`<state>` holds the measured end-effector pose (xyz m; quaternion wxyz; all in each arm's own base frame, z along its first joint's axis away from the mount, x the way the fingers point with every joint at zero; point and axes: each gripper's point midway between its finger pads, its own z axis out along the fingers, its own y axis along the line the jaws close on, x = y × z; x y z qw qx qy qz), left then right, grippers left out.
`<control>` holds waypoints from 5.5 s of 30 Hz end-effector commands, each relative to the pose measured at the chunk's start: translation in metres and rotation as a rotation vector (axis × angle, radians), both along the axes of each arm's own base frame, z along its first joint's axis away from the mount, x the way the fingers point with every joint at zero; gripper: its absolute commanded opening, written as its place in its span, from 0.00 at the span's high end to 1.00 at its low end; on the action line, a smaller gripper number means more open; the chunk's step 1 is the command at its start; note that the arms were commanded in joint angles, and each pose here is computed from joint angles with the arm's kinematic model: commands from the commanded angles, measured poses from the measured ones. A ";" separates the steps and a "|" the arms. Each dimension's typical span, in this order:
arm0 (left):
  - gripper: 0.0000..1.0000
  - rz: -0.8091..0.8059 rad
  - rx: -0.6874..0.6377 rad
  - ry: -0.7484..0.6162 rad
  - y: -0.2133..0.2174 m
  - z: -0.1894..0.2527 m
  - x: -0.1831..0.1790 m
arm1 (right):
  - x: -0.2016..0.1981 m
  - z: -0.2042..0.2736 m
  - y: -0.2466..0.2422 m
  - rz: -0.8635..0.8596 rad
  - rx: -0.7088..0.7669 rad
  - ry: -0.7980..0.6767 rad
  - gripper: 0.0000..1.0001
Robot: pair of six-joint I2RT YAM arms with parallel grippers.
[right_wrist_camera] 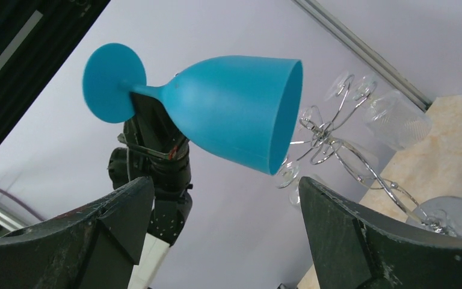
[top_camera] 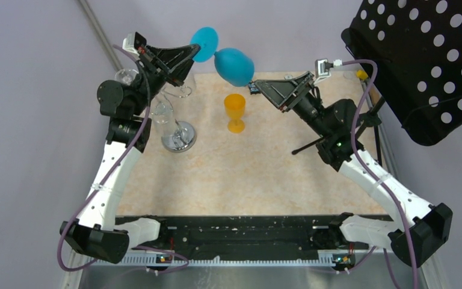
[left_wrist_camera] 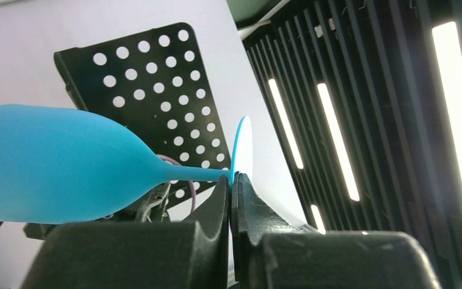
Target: Take the wine glass off the wine glass rack
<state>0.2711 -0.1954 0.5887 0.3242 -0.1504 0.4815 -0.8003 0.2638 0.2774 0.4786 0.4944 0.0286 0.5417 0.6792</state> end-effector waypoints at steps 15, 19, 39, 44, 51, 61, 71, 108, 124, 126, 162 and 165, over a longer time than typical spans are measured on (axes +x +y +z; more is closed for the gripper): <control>1.00 -0.086 -0.153 -0.130 0.016 0.048 -0.059 | -0.050 0.097 -0.002 0.179 0.224 -0.439 0.48; 1.00 -0.086 -0.163 -0.120 0.017 0.045 -0.059 | -0.069 0.110 -0.004 0.253 0.265 -0.542 0.62; 0.33 0.220 0.077 -0.090 0.024 0.005 -0.043 | -0.040 0.125 -0.006 0.021 0.139 -0.535 1.00; 0.29 0.322 0.216 -0.039 0.028 -0.031 -0.032 | 0.004 0.105 -0.016 -0.201 0.014 -0.407 1.00; 0.26 0.482 0.526 -0.044 0.043 -0.061 -0.027 | 0.057 0.048 -0.040 -0.472 -0.294 -0.188 1.00; 0.25 0.766 0.870 0.002 0.098 -0.079 -0.026 | 0.086 -0.062 -0.059 -0.552 -0.766 0.028 1.00; 0.25 0.807 0.987 0.018 0.112 -0.085 -0.028 | 0.096 -0.172 -0.067 -0.348 -1.365 0.189 1.00; 0.21 0.806 1.115 0.046 0.118 -0.101 -0.016 | 0.174 -0.280 -0.038 -0.239 -1.622 0.333 0.73; 0.20 0.853 1.170 0.234 0.145 -0.144 -0.038 | 0.143 -0.175 -0.011 -0.223 -1.262 0.253 0.54; 0.20 0.858 1.175 0.265 0.148 -0.151 -0.039 | 0.136 -0.161 -0.009 -0.231 -1.211 0.231 0.52; 0.40 0.945 1.200 0.277 0.175 -0.155 -0.009 | 0.004 -0.062 0.205 0.305 0.004 0.540 0.42; 0.38 0.982 1.201 0.263 0.181 -0.150 -0.019 | 0.008 -0.055 0.215 0.291 0.024 0.525 0.43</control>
